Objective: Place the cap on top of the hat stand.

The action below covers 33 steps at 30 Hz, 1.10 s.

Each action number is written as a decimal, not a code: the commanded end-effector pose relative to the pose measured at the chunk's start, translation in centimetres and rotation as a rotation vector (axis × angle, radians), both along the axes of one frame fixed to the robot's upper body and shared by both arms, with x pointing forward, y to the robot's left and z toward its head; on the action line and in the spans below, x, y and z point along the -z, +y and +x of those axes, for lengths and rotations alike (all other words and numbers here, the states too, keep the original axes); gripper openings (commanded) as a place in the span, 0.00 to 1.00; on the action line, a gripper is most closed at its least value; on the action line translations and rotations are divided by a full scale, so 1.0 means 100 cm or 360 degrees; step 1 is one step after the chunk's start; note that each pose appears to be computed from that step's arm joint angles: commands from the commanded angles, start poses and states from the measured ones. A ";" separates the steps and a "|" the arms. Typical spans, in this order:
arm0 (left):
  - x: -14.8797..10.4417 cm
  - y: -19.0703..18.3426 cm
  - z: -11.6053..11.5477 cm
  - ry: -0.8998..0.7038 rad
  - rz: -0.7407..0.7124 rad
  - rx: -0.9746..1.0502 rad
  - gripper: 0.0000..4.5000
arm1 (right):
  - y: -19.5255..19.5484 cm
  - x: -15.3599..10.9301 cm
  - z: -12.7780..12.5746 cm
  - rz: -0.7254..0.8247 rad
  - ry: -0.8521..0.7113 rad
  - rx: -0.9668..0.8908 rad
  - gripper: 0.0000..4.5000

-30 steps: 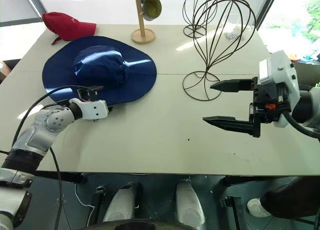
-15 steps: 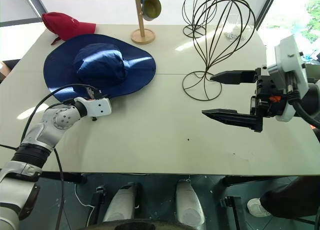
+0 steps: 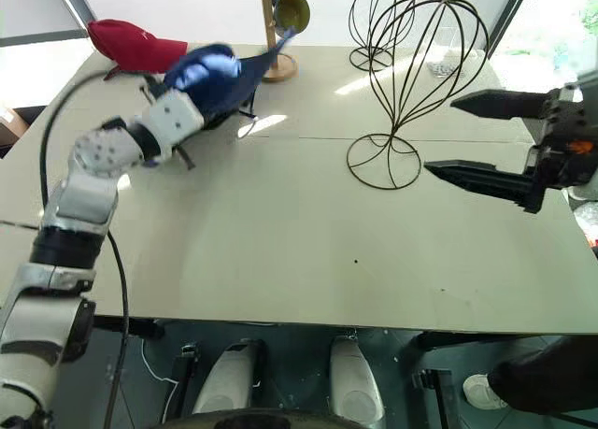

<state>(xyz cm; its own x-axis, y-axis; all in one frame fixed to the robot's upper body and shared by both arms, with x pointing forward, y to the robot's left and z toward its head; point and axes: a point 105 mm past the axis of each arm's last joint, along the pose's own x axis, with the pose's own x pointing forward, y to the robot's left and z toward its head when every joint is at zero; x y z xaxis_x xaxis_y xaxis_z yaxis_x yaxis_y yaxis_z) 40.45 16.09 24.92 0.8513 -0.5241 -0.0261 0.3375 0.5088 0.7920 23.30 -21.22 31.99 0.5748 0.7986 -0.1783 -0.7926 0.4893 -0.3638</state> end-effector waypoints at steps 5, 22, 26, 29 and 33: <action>-0.099 -0.051 -0.006 -0.0255 -0.0224 0.0263 0.01 | -0.023 -0.030 -0.007 0.0019 -0.0198 0.0177 1.00; -0.197 -0.145 0.004 -0.0395 -0.0467 0.0531 0.01 | -0.039 -0.032 -0.017 0.0061 -0.0280 0.0360 1.00; -0.219 -0.167 -0.011 -0.0518 -0.0472 0.0625 0.01 | -0.051 -0.028 -0.021 0.0074 -0.0264 0.0452 1.00; -0.228 -0.184 -0.027 -0.0592 -0.0472 0.0757 0.01 | -0.062 -0.025 -0.025 0.0087 -0.0249 0.0527 1.00; -0.219 -0.204 -0.047 -0.0720 -0.0361 0.0967 0.01 | -0.074 -0.023 -0.035 0.0107 -0.0234 0.0624 1.00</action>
<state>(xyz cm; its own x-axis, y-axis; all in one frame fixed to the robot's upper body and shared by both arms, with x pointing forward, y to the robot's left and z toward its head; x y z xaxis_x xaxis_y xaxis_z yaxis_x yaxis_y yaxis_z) 37.99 -3.83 45.03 0.4165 -0.8329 0.3644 0.3425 0.5151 0.7857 20.97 -28.18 32.95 0.8349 0.5447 -0.0790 -0.5311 0.7597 -0.3751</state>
